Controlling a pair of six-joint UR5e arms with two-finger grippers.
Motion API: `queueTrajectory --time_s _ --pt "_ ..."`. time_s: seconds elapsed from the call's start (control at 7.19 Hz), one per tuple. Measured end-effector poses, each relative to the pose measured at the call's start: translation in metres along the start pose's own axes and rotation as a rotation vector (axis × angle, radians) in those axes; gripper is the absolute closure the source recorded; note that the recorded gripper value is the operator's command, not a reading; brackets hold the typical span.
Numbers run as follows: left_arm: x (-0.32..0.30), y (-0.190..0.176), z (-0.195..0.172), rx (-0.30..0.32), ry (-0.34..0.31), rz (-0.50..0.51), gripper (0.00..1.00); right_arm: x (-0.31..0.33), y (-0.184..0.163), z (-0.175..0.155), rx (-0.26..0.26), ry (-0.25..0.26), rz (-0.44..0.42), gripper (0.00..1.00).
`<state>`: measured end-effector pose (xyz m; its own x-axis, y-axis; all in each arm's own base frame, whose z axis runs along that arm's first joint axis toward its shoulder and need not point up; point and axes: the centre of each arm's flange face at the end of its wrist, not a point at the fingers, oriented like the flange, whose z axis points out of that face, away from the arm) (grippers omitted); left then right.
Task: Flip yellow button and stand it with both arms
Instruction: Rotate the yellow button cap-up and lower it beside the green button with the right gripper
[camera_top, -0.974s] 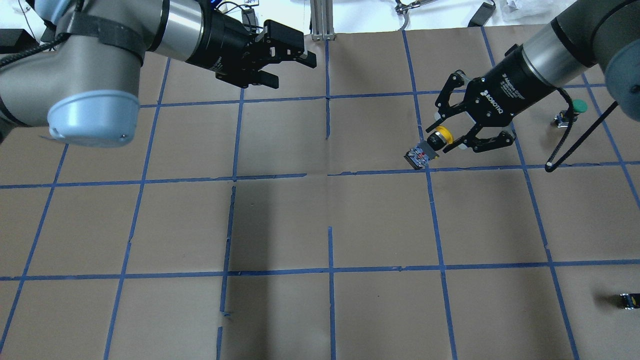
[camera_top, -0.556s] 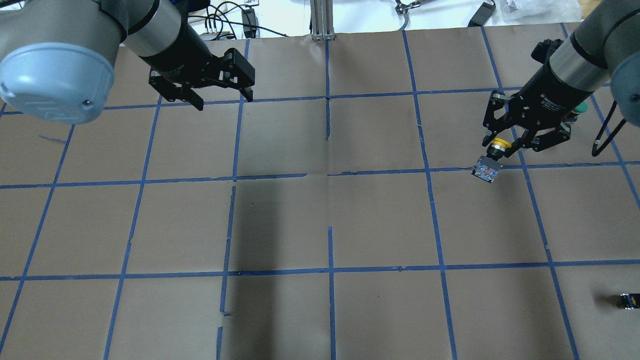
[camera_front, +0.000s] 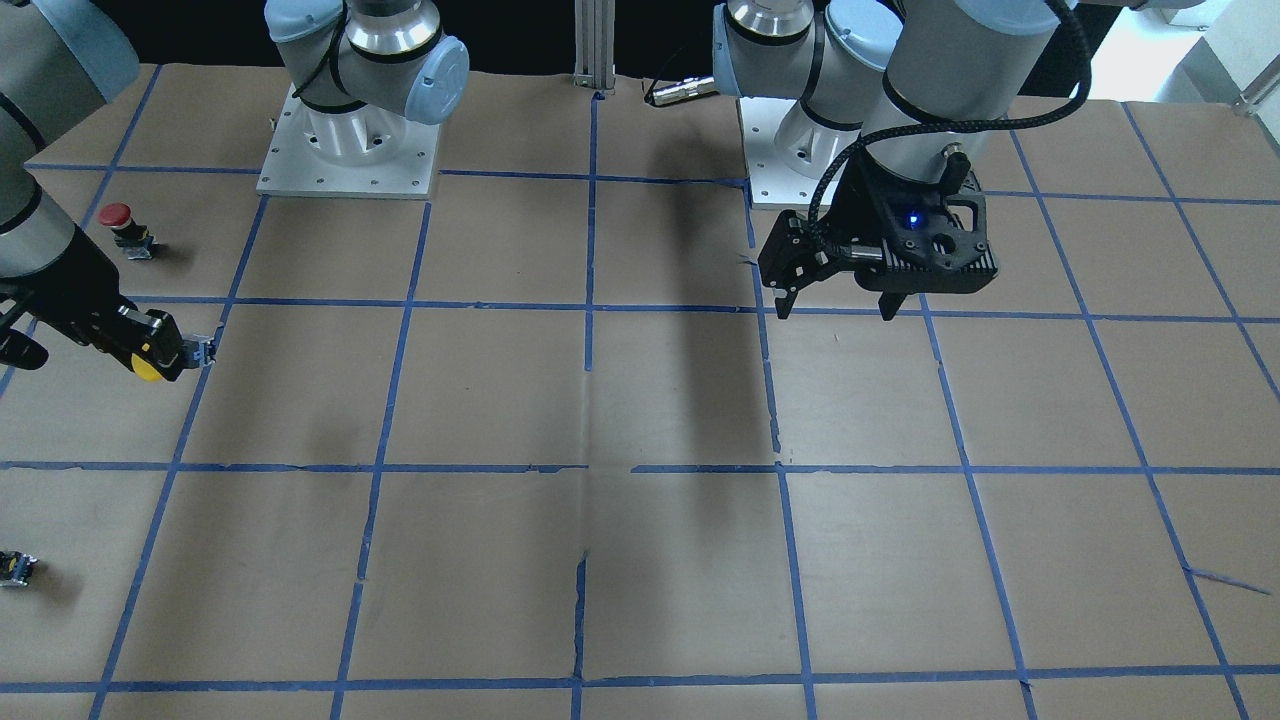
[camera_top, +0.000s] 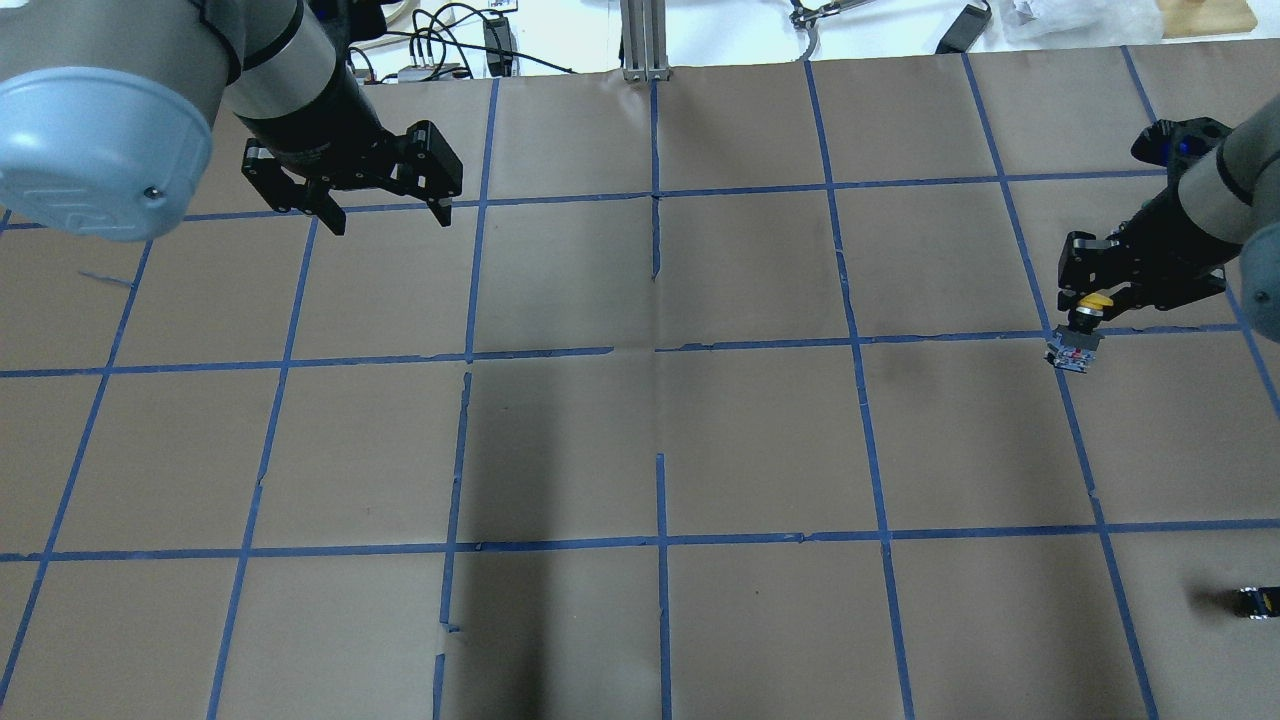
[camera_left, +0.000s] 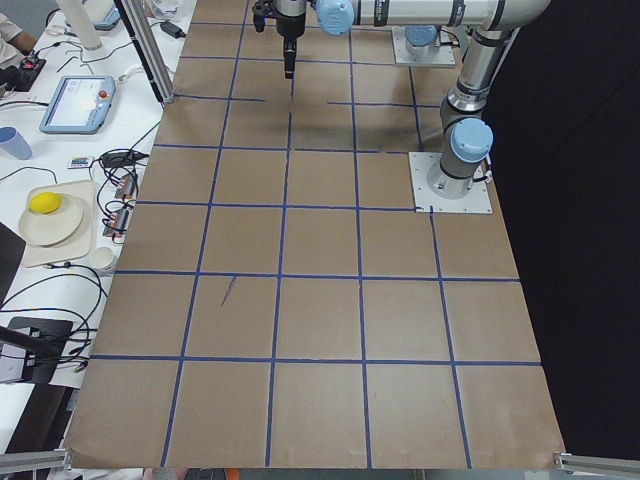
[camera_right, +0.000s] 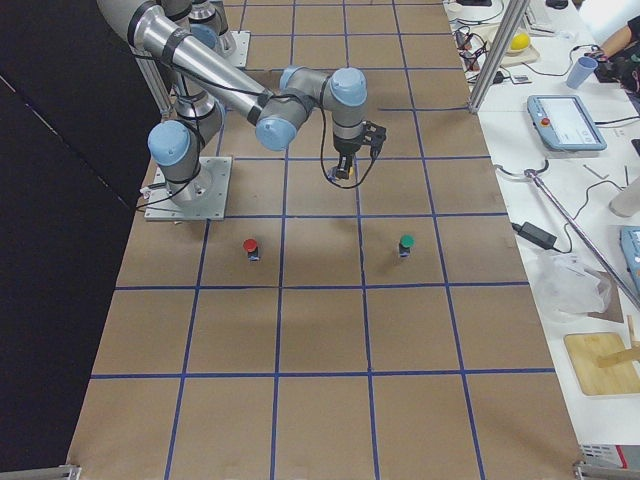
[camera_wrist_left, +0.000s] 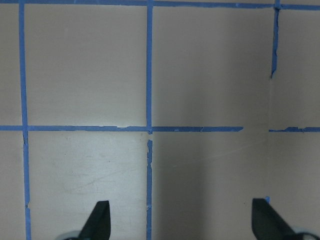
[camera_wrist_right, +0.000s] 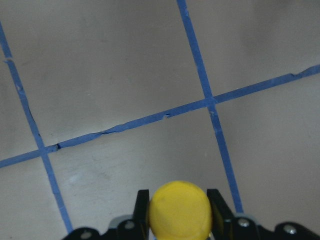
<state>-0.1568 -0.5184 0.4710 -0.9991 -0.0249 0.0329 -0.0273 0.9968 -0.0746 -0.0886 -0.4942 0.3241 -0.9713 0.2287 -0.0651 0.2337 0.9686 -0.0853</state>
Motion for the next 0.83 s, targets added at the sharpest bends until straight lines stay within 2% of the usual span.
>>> queueTrajectory --time_s 0.42,0.56,0.83 --pt "-0.001 0.005 0.001 -0.008 -0.001 0.018 0.0 0.068 -0.013 0.015 0.14 0.07 -0.13 0.98" --pt "-0.001 0.007 0.0 -0.014 -0.002 0.022 0.0 0.083 -0.016 0.024 0.175 0.094 -0.14 0.98" --pt "-0.001 0.014 -0.004 -0.037 -0.003 0.023 0.0 0.105 -0.015 0.036 0.202 0.114 -0.123 0.98"
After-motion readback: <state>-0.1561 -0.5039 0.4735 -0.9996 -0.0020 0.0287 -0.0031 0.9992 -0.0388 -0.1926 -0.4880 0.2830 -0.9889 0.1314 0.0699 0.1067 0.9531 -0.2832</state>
